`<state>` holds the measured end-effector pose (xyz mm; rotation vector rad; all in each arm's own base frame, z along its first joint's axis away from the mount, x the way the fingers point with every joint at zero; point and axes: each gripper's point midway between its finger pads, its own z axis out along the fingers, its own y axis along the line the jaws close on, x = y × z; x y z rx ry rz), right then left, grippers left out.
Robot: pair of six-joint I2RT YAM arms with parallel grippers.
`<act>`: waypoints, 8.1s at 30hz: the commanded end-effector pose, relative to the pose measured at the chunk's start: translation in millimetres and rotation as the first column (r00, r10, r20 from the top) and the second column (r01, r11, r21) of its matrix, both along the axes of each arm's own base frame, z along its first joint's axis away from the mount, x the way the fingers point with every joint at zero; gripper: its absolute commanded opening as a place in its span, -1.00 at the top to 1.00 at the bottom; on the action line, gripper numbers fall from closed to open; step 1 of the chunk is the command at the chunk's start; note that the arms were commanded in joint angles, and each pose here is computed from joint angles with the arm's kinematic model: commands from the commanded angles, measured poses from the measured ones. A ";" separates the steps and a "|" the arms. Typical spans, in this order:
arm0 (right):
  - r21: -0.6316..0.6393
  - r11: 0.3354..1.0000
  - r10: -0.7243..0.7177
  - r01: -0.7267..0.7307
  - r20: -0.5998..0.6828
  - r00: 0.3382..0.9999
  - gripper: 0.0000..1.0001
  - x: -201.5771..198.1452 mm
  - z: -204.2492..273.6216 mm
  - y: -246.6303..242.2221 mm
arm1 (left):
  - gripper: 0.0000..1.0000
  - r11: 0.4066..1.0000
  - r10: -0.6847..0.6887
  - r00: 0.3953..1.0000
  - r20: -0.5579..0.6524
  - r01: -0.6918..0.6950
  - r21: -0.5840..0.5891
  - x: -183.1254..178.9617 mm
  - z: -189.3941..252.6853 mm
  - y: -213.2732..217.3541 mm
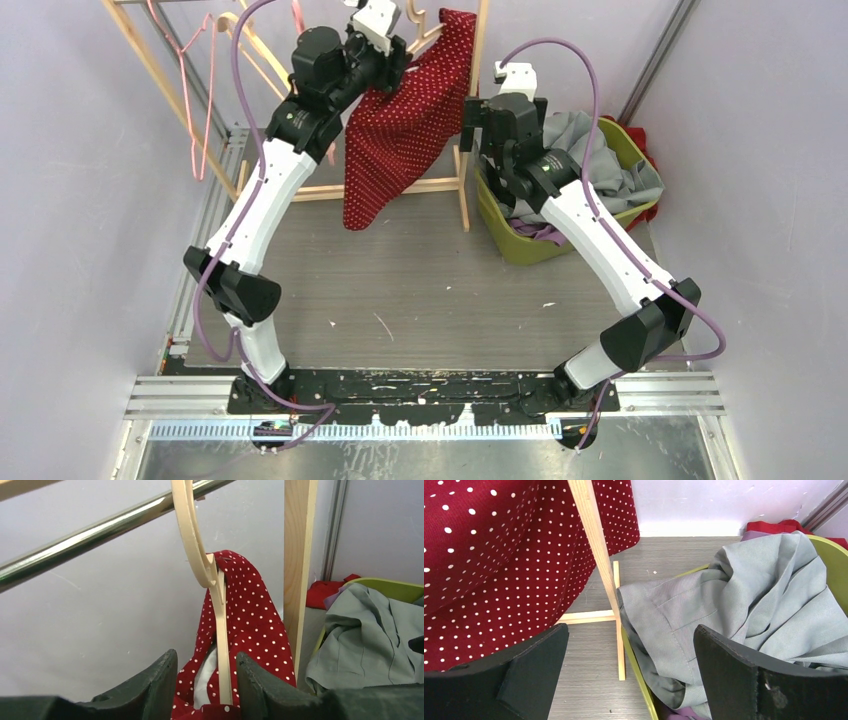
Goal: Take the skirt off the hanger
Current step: Pick up the hanger from the clothesline, then remove the skirt from the hanger.
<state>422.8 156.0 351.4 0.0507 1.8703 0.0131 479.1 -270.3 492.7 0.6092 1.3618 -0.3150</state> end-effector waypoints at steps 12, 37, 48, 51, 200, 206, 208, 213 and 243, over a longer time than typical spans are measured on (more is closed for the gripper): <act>0.049 0.998 -0.052 0.047 0.097 0.994 -1.00 -0.5 27.8 -25.5 | 0.52 1.000 0.010 1.000 -0.012 -0.010 0.016 14.4 -21.7 -5.9; 0.056 0.997 -0.048 0.045 0.055 0.997 -1.00 2.9 6.9 -26.2 | 1.00 0.958 0.285 0.959 -0.012 -0.285 -0.025 -3.7 -5.4 102.5; 0.013 0.998 -0.056 0.056 -0.007 0.998 -1.00 3.3 -18.9 -32.3 | 1.00 0.949 0.250 0.941 0.229 -0.192 -0.248 17.3 33.3 80.1; 0.007 0.998 -0.065 0.066 -0.021 0.998 -1.00 5.2 -26.2 -36.1 | 1.00 0.942 0.267 0.925 0.268 -0.193 -0.274 17.7 35.9 82.5; 0.081 0.881 0.471 -0.465 -0.219 0.854 0.98 51.2 -90.0 36.2 | 1.00 0.940 -0.002 1.000 0.021 -0.005 0.342 -266.5 -72.9 166.0; 0.238 0.696 0.714 -0.678 -0.122 0.690 0.98 -20.0 -53.5 125.1 | 1.00 0.947 -0.025 1.000 0.016 0.018 0.321 -261.7 -75.6 158.7; 0.285 0.627 0.766 -0.725 -0.053 0.641 0.98 -42.2 -26.5 145.8 | 1.00 0.947 -0.025 1.000 0.013 0.019 0.320 -260.9 -77.7 158.3; 0.343 0.472 0.826 -0.812 0.150 0.544 0.98 -84.1 56.5 165.8 | 1.00 0.954 -0.046 0.999 0.003 0.043 0.297 -258.8 -82.6 152.1; 0.197 0.724 0.609 -0.661 0.267 0.747 0.98 -52.7 134.3 52.3 | 1.00 0.973 -0.082 0.996 0.027 0.074 0.217 -247.6 -70.5 137.4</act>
